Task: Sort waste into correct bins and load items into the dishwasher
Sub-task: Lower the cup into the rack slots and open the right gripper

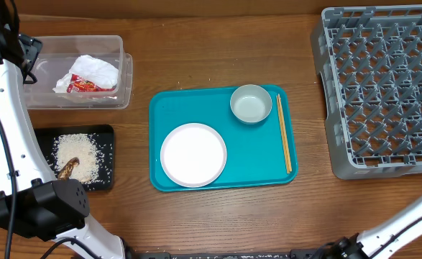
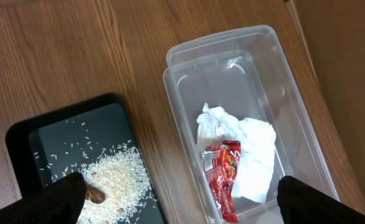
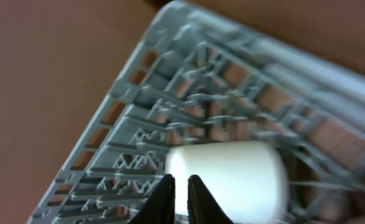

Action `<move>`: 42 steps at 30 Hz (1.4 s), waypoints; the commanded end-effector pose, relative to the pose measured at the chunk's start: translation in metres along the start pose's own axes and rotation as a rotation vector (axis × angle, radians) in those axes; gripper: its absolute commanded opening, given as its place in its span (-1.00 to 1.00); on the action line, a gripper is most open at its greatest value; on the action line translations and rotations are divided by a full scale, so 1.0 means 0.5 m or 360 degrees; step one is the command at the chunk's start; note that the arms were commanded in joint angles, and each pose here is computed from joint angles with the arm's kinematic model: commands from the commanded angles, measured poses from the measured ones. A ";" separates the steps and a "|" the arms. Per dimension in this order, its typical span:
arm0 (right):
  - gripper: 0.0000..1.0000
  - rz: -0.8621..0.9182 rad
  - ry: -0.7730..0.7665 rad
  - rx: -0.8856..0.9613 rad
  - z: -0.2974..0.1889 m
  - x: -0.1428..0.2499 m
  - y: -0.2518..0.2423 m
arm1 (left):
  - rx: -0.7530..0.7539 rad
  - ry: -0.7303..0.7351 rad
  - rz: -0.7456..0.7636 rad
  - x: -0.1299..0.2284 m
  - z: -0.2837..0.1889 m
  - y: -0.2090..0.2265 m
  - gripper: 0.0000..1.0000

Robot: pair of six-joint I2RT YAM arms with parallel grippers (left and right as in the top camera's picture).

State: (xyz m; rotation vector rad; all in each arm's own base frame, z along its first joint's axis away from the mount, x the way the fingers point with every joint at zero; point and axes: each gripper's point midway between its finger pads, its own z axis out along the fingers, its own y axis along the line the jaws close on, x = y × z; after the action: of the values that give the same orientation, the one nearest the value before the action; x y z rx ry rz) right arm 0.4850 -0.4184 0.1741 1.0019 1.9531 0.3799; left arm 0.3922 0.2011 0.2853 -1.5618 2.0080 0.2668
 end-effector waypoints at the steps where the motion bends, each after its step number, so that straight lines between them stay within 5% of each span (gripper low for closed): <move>1: -0.82 -0.0291 -0.0046 0.0083 0.032 0.014 0.117 | -0.0015 -0.0025 0.0004 -0.005 0.001 0.000 1.00; 18: -0.91 -0.0487 -0.0116 0.0980 0.085 0.073 0.029 | -0.0015 -0.0024 0.0004 -0.004 0.001 0.001 1.00; 29: -0.90 -0.0476 -0.0065 0.1095 0.067 0.073 -0.031 | -0.0015 -0.0025 0.0004 -0.005 0.001 0.001 1.00; 35: -0.90 -0.0457 -0.0177 0.1453 0.007 0.045 -0.087 | -0.0015 -0.0025 0.0004 -0.005 0.001 0.001 1.00; 42: -0.90 -0.0378 -0.0267 0.1469 -0.036 0.021 -0.062 | -0.0015 -0.0025 0.0004 -0.005 0.001 0.001 1.00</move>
State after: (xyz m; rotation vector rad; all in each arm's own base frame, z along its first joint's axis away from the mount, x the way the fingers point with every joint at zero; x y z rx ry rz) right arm 0.4585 -0.4207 0.1328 1.2073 2.1673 -0.7520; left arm 0.3922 0.2011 0.2853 -1.5618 2.0080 0.2668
